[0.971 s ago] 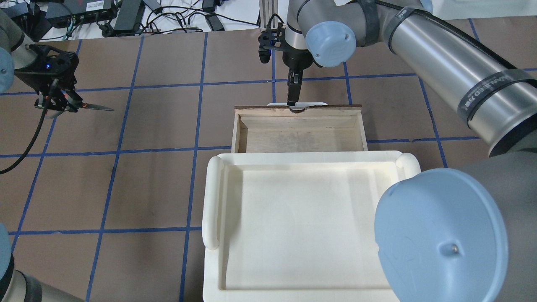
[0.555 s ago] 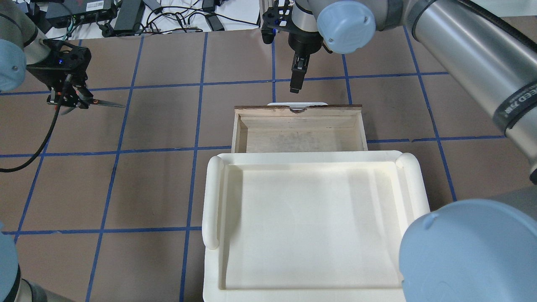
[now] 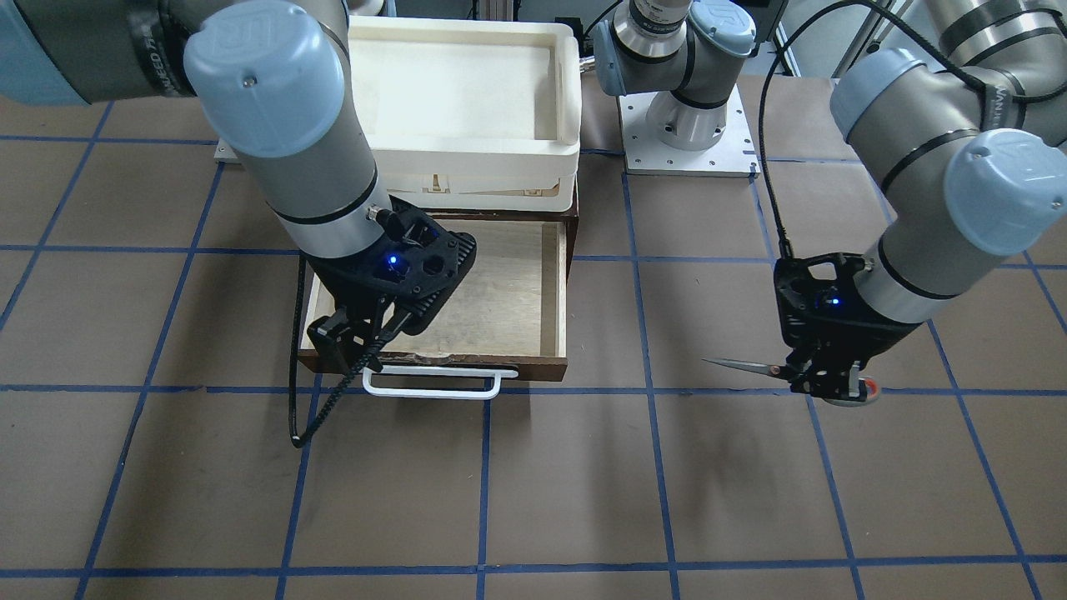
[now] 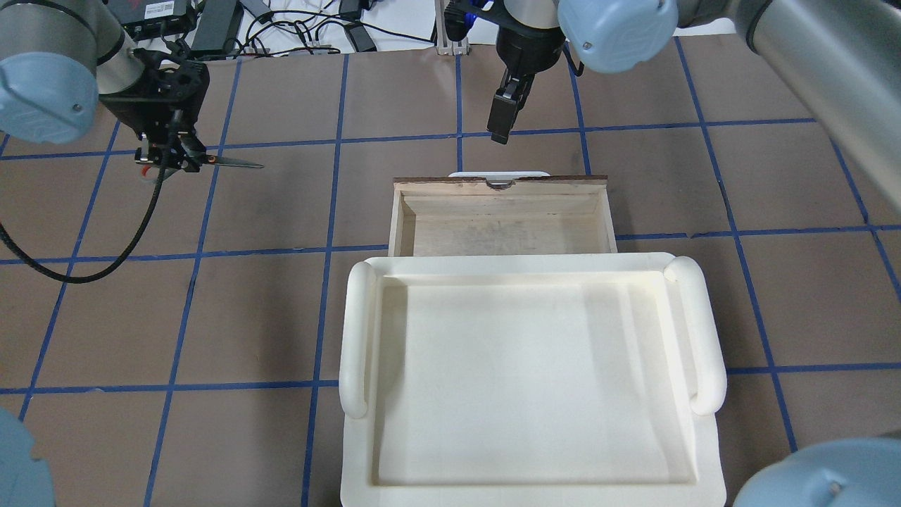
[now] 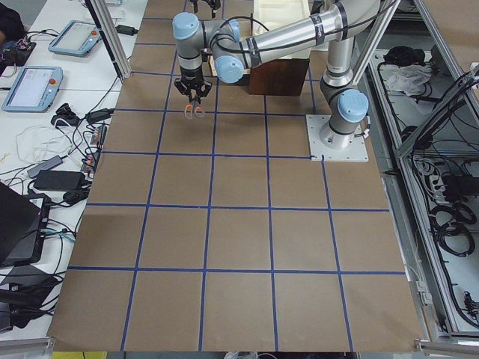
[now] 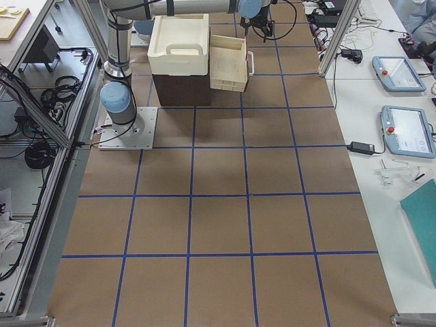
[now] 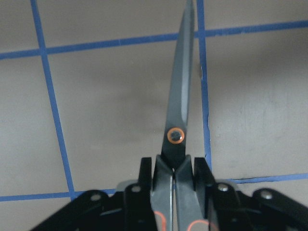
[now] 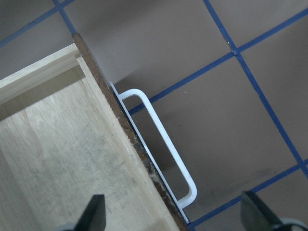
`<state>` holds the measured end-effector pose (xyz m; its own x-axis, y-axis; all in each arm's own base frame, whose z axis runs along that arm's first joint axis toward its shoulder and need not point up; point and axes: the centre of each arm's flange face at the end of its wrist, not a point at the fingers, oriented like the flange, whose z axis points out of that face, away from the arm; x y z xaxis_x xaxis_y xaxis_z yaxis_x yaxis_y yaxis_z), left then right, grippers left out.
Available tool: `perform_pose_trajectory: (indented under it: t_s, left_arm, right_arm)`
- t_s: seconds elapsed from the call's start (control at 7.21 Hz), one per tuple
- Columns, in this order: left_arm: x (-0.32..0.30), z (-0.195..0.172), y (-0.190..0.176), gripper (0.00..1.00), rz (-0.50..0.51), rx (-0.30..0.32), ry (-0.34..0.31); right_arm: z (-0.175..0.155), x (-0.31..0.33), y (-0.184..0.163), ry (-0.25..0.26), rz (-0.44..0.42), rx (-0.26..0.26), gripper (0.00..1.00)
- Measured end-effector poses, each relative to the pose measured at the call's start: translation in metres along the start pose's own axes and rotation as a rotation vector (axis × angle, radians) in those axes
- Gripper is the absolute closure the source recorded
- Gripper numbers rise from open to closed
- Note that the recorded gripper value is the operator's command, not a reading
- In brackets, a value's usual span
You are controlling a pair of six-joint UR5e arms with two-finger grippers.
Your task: Place scissors in drawer with both arms
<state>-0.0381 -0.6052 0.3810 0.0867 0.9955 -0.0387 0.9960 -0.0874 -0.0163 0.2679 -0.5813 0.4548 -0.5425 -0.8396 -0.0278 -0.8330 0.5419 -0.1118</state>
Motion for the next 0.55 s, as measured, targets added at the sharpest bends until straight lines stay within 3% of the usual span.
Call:
perform_pose_trajectory:
  t_s: [0.55]
  left_arm:
    - [0.02, -0.016, -0.107, 1.0, 0.049, 0.039, -0.008]
  right_arm:
    - [-0.065, -0.008, 0.091, -0.037, 0.34, -0.042, 0.0]
